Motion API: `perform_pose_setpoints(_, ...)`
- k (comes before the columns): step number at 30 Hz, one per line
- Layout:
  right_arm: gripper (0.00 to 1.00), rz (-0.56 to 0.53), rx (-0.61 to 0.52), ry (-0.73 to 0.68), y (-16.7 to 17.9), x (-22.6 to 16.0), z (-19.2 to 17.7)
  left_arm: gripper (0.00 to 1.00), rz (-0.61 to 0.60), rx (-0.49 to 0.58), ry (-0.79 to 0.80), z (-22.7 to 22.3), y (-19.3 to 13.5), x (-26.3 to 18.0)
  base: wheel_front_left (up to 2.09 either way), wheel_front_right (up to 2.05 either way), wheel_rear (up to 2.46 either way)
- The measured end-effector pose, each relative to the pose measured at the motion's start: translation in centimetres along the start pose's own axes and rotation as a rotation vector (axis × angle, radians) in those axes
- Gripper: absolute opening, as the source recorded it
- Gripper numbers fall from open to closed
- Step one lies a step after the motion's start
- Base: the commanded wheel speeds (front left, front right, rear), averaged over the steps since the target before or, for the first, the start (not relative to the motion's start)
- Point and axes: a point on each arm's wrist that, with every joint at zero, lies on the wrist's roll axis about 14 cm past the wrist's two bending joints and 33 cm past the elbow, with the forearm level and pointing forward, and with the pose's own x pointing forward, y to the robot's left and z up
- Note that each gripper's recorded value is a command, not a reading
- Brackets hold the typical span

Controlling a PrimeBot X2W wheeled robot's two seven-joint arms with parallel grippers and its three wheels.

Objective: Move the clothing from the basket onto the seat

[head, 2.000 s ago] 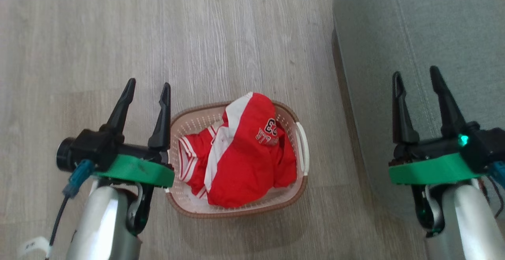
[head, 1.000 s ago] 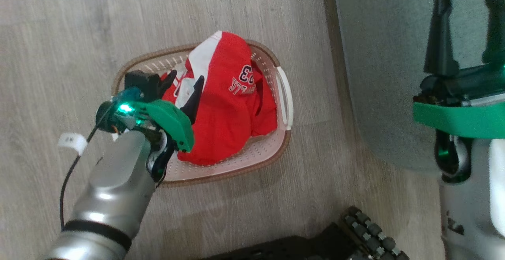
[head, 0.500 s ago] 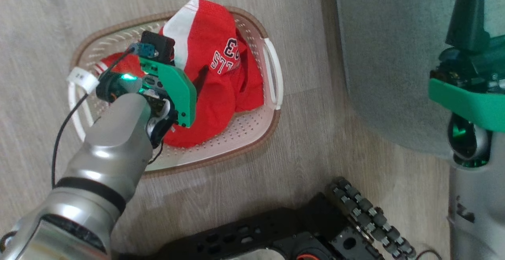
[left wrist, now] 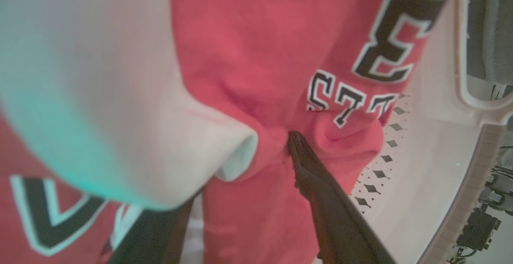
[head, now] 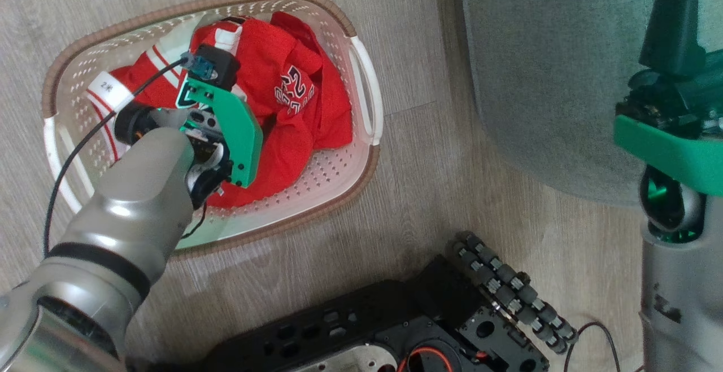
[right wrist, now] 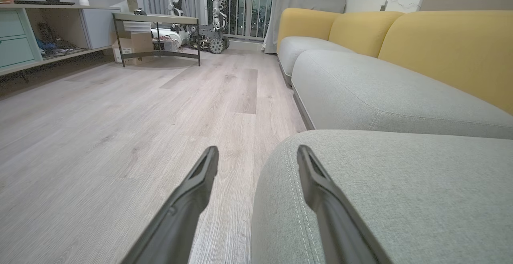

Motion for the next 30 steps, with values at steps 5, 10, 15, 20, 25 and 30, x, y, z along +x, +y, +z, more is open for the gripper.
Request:
perform_pose_setpoints(5, 1.0, 0.0, 0.0, 0.001, 0.0, 0.0, 0.0, 0.39, -0.005, -0.003, 0.013, -0.4, 0.2, -0.1, 0.0, 0.0, 0.0)
perform_pose_setpoints(10, 1.0, 0.005, 0.008, -0.002, 0.2, 0.0, 0.1, 0.0, -0.008, 0.011, -0.002, 0.1, 0.2, -0.5, 0.0, 0.0, 0.0)
perform_pose_setpoints(15, 1.0, 0.006, 0.015, -0.023, 0.3, 0.2, 1.0, 0.0, -0.032, 0.027, -0.038, 1.0, -0.9, -1.3, 0.0, 0.0, 0.0)
perform_pose_setpoints(20, 1.0, 0.006, 0.025, -0.06, 0.4, 0.3, 2.8, 0.0, -0.036, 0.034, -0.118, 2.7, -1.8, -2.9, 0.0, 0.0, 0.0)
perform_pose_setpoints(25, 1.0, -0.006, 0.034, -0.11, 0.0, 0.4, 5.0, 0.0, -0.034, 0.062, -0.236, 5.1, -2.8, -5.4, 0.0, 0.0, 0.0)
perform_pose_setpoints(30, 1.0, 0.001, 0.059, -0.157, 0.5, 0.3, 7.3, 0.0, -0.028, 0.11, -0.346, 6.2, -4.2, -8.3, 0.0, 0.0, 0.0)
